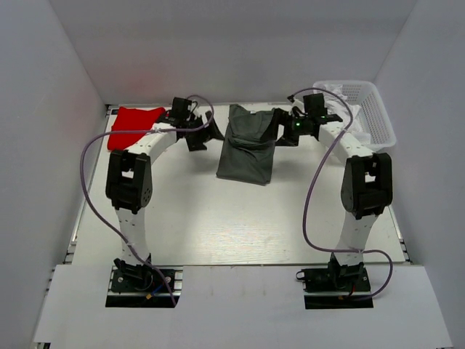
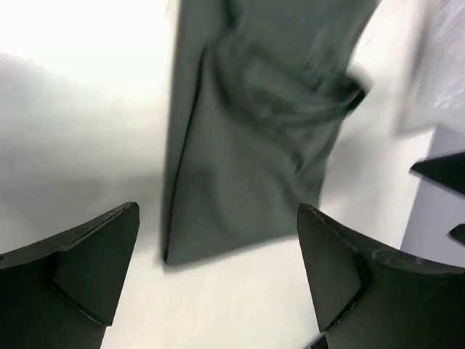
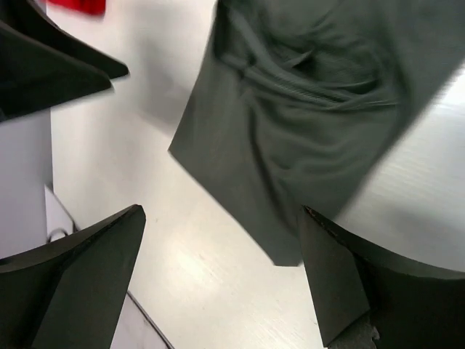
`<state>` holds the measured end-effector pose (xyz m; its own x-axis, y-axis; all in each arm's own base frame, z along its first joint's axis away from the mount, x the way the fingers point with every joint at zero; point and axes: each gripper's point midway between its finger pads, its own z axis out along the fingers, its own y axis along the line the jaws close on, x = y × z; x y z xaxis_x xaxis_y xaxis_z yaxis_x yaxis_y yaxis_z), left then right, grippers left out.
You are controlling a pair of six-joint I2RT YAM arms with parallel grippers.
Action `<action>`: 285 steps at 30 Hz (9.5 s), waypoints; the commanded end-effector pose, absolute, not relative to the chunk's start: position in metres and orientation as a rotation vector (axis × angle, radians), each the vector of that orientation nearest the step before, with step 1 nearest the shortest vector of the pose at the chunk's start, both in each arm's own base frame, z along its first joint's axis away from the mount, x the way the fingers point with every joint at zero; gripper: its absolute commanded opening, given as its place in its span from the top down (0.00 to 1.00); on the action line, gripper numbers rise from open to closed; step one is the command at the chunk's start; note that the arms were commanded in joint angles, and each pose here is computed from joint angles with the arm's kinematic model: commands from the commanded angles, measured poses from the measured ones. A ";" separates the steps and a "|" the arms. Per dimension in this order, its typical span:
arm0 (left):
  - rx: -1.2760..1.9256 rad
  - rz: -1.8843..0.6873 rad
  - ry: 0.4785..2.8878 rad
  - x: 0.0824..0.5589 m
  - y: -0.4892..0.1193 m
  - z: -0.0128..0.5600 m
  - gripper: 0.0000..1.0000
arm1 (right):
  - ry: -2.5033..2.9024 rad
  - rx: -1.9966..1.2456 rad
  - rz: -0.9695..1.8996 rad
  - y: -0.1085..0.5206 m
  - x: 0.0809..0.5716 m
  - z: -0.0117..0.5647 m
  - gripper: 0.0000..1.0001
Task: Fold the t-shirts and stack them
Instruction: Fold the folded rectangular tshirt in 1/3 of the way, then grab one side of the 2/3 rectangular tshirt with both arms, then fold the long partially folded tshirt into a neat square, then smooth out wrinkles on the folded tshirt
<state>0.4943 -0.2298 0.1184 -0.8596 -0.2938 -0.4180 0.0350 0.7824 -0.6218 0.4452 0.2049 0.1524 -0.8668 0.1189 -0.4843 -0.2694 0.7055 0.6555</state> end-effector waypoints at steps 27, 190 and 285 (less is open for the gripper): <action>-0.261 -0.619 2.717 0.319 -0.164 0.092 0.00 | 2.264 -0.274 0.665 0.297 0.548 0.101 0.10; 0.270 -0.691 2.647 0.428 -0.284 0.078 0.35 | 2.659 0.100 0.905 0.177 0.320 0.087 0.10; -0.180 -0.811 2.520 0.451 -0.245 0.063 0.00 | 2.254 -0.177 1.574 0.287 0.407 0.120 0.10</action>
